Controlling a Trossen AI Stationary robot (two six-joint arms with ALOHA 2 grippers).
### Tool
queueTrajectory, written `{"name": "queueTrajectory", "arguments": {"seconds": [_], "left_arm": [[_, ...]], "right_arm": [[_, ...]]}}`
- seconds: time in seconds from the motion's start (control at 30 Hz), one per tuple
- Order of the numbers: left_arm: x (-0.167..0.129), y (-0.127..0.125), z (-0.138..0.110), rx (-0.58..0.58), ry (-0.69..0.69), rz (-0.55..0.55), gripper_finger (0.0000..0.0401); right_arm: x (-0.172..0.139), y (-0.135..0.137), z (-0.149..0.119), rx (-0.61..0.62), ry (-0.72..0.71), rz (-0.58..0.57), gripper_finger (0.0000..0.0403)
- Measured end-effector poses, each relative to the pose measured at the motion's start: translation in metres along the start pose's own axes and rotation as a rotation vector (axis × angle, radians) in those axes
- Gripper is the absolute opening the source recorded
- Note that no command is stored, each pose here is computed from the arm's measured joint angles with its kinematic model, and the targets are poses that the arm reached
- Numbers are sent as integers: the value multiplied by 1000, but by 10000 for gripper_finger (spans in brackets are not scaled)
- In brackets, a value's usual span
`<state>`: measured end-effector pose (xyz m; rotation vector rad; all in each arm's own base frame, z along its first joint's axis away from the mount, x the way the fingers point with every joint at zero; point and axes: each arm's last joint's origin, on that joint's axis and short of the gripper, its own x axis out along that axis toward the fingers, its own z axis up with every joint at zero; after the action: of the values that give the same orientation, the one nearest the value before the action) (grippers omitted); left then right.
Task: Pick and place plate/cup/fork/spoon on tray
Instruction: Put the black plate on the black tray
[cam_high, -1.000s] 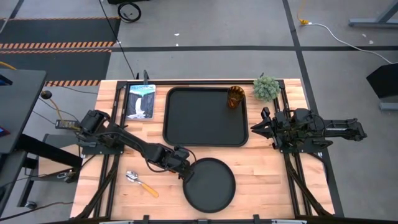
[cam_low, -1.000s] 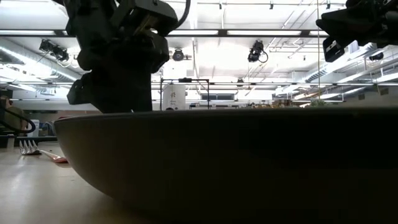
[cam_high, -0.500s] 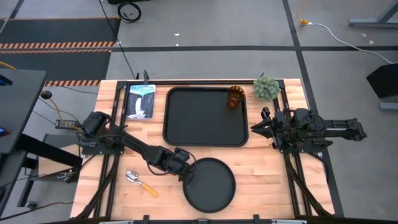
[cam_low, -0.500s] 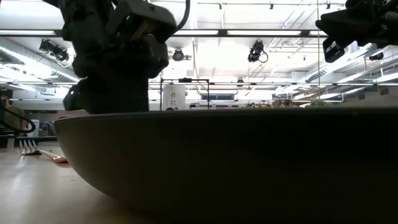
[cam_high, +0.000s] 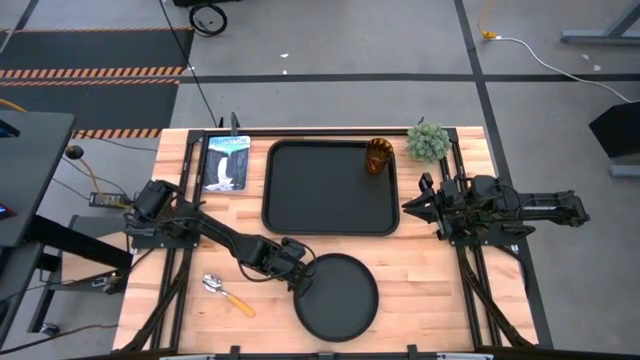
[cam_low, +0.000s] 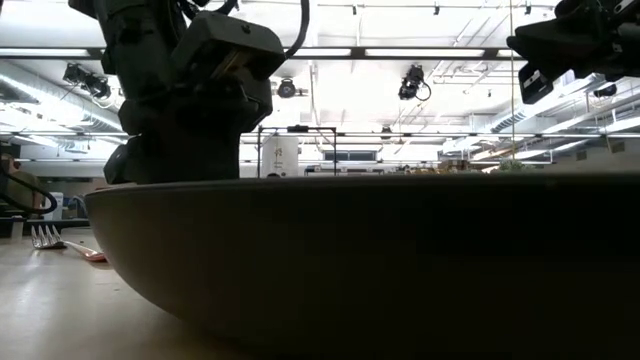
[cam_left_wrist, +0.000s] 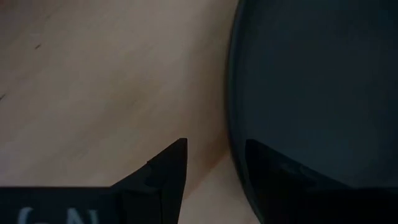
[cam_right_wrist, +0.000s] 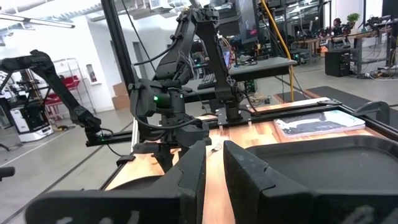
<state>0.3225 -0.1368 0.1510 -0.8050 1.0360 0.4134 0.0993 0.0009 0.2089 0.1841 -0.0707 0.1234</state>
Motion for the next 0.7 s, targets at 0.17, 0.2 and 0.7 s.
{"name": "queueTrajectory", "arguments": {"seconds": [0.17, 0.2, 0.7], "left_arm": [[0, 0, 0, -2, 0, 0, 146], [0, 0, 0, -3, 0, -1, 138], [0, 2, 3, -52, -11, 8, 29]], "right_arm": [[0, 0, 0, -1, -4, 0, 64], [0, 0, 0, -1, -4, 0, 64], [0, 0, 0, -1, -4, 0, 64]]}}
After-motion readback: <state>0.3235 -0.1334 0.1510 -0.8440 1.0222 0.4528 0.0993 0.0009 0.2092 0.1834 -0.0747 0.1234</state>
